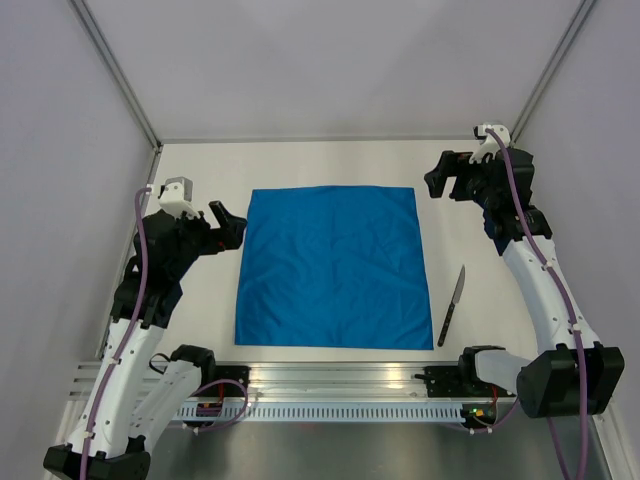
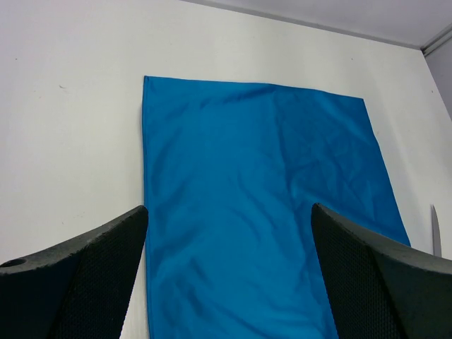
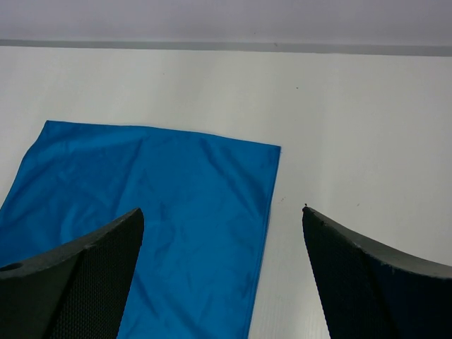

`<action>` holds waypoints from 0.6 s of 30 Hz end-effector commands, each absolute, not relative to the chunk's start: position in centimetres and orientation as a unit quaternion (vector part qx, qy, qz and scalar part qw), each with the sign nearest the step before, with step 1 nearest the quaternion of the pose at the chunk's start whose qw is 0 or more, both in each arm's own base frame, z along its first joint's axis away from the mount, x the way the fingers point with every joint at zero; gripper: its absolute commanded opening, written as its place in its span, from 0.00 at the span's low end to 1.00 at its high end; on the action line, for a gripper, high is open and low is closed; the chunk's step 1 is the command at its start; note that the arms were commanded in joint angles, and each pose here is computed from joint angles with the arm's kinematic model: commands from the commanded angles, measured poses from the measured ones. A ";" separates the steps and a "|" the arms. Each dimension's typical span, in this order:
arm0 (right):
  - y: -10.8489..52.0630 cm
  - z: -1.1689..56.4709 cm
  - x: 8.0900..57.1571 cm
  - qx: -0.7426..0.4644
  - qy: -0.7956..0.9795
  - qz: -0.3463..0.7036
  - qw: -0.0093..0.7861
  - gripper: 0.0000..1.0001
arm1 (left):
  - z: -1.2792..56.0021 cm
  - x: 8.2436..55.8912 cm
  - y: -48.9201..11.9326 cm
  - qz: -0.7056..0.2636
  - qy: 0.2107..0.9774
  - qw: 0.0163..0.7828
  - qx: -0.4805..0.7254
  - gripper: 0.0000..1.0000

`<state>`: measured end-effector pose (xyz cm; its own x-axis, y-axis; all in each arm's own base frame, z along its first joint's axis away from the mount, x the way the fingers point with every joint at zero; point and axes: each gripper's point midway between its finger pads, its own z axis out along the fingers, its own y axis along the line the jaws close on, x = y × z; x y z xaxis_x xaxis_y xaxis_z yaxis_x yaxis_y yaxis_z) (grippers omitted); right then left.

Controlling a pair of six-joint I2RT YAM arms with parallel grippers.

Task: Fold the napkin, place the utensils inside, and roll it up
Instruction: Fold the napkin

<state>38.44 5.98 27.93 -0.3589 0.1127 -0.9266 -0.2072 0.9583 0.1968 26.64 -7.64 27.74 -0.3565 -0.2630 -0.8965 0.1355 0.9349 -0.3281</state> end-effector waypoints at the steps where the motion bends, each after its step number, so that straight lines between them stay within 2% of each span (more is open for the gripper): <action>1: 6.1 27.9 38.0 -0.033 0.815 0.141 0.562 0.98 | 27.8 26.4 -7.4 -0.168 0.804 0.570 -0.029 1.00; 7: 7.7 27.0 38.0 -0.064 0.819 0.161 0.547 0.98 | 28.3 26.5 -7.0 -0.156 0.800 0.578 -0.028 1.00; 10: 10.9 26.2 38.2 -0.103 0.822 0.181 0.530 0.98 | 29.3 26.7 -6.6 -0.145 0.795 0.589 -0.024 1.00; 14: 19.4 24.3 37.1 -0.204 0.828 0.196 0.484 0.85 | 32.0 26.5 -5.9 -0.136 0.783 0.606 -0.039 1.00; 18: 31.0 21.6 31.5 -0.337 0.807 0.227 0.428 0.75 | 37.2 25.1 -5.8 -0.156 0.763 0.625 -0.060 1.00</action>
